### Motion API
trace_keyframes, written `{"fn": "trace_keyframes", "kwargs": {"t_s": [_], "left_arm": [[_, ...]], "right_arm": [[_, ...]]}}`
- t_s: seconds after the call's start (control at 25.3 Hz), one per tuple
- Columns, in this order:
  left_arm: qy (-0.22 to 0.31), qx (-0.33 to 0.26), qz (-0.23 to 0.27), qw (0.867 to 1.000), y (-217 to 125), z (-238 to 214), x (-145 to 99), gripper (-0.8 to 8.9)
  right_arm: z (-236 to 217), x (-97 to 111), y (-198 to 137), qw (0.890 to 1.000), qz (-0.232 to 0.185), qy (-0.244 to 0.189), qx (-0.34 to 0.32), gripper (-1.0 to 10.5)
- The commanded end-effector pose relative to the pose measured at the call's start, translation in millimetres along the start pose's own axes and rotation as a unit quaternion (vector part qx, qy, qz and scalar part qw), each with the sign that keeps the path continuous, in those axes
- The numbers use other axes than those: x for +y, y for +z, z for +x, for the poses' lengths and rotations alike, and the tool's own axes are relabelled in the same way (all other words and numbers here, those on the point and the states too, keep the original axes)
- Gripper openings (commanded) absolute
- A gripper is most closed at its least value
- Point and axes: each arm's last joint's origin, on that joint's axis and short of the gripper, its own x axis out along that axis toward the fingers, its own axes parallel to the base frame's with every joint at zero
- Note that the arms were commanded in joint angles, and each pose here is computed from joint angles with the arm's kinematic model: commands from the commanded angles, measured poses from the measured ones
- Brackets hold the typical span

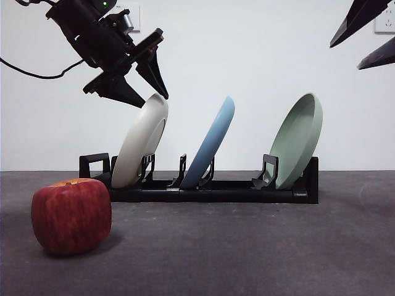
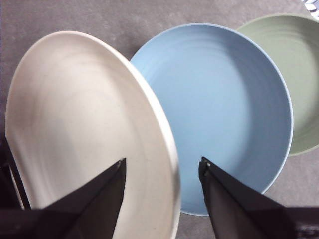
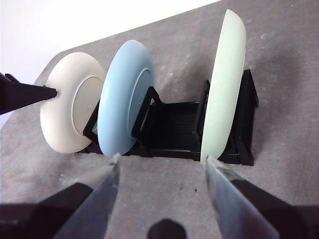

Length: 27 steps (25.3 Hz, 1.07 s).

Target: Take the yellow plate from the plate rack,put the plate on the table,take the apple from the table,put the apple in the plate

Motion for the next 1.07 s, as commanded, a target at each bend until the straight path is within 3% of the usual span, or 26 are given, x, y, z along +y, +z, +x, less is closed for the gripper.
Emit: {"fn": "trace_keyframes", "kwargs": {"t_s": [0.04, 0.12, 0.43, 0.63, 0.87, 1.07], "left_arm": [[-0.001, 0.001, 0.011, 1.000, -0.5, 2.5, 0.4, 1.81], [-0.007, 0.002, 0.012, 1.000, -0.5, 2.5, 0.1, -0.12], [-0.020, 0.002, 0.012, 1.000, 0.9, 0.2, -1.9, -0.08], [-0.024, -0.019, 0.031, 0.999, 9.2, -24.0, -13.4, -0.08], [-0.047, -0.049, 0.080, 0.994, 11.5, -80.6, -51.3, -0.08], [-0.080, -0.050, 0.150, 0.984, -3.8, -132.3, -93.4, -0.08]], "right_arm": [[0.4, 0.8, 0.8, 1.000, -0.005, 0.002, -0.001, 2.8], [0.4, 0.8, 0.8, 1.000, -0.005, 0.002, -0.001, 2.8], [0.4, 0.7, 0.8, 1.000, -0.005, 0.001, -0.001, 2.8], [0.4, 0.6, 0.1, 1.000, -0.004, 0.000, 0.002, 2.8], [0.4, 0.4, -0.3, 1.000, -0.003, 0.000, 0.004, 2.8], [0.3, 0.4, -0.2, 1.000, -0.003, 0.000, 0.004, 2.8]]}}
